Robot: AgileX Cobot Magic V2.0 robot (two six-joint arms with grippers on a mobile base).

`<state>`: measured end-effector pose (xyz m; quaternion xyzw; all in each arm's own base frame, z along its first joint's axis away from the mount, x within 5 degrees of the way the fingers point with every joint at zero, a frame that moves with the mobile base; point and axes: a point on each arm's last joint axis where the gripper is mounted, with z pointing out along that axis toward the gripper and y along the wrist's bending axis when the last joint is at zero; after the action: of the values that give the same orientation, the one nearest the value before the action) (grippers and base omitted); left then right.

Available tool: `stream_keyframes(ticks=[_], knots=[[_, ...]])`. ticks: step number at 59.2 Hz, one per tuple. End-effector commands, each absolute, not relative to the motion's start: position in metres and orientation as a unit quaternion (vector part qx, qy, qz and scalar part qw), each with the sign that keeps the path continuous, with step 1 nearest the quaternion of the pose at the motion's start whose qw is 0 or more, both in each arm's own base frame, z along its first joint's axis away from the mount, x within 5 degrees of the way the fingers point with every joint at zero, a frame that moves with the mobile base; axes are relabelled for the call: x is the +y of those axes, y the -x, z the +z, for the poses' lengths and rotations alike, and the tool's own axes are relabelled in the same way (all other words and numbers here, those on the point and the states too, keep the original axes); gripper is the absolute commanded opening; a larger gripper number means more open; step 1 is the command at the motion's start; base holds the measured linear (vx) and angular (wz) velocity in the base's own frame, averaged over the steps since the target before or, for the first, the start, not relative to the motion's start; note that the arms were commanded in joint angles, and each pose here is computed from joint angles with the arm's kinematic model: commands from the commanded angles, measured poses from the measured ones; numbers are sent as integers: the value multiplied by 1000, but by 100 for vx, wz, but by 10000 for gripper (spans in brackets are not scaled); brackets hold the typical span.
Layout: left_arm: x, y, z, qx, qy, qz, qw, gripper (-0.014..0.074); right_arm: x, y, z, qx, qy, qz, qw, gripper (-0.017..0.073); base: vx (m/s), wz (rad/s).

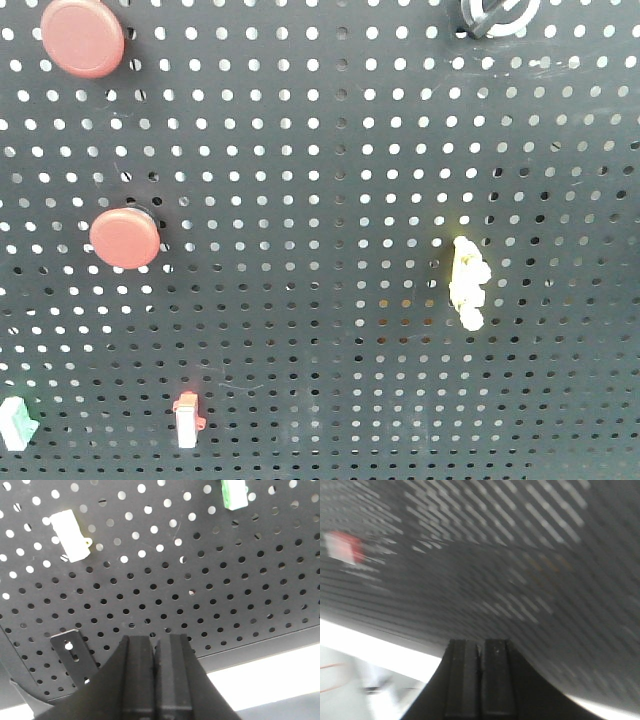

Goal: Rotate knob clockwise with right arm

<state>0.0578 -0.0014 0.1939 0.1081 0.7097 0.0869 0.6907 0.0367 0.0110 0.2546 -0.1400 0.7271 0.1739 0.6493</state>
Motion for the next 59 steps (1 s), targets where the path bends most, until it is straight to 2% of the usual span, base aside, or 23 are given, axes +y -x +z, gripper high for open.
stream_keyframes(ticks=[1,6,17,28,31,42,59], knots=[[-2,-59,195,691,-105,85,710,-6,12,-40,249,702,125,135,687,-11,0,0],[-2,-59,195,691,-105,85,710,-6,14,-47,228,701,110,110,696,-11,0,0],[-2,-59,195,691,-105,85,710,-6,9,-56,202,678,18,95,728,-11,0,0],[-2,-59,195,691,-105,85,710,-6,0,-57,202,681,26,-23,732,-11,0,0],[-2,-59,195,691,-105,85,710,-6,-1,-57,201,682,17,-35,730,-11,0,0],[-2,-59,195,691,-105,85,710,-6,-6,-56,197,697,-29,-49,714,-11,0,0],[-2,-59,195,691,-105,85,710,-6,-7,-56,197,697,-28,-52,714,-11,0,0]])
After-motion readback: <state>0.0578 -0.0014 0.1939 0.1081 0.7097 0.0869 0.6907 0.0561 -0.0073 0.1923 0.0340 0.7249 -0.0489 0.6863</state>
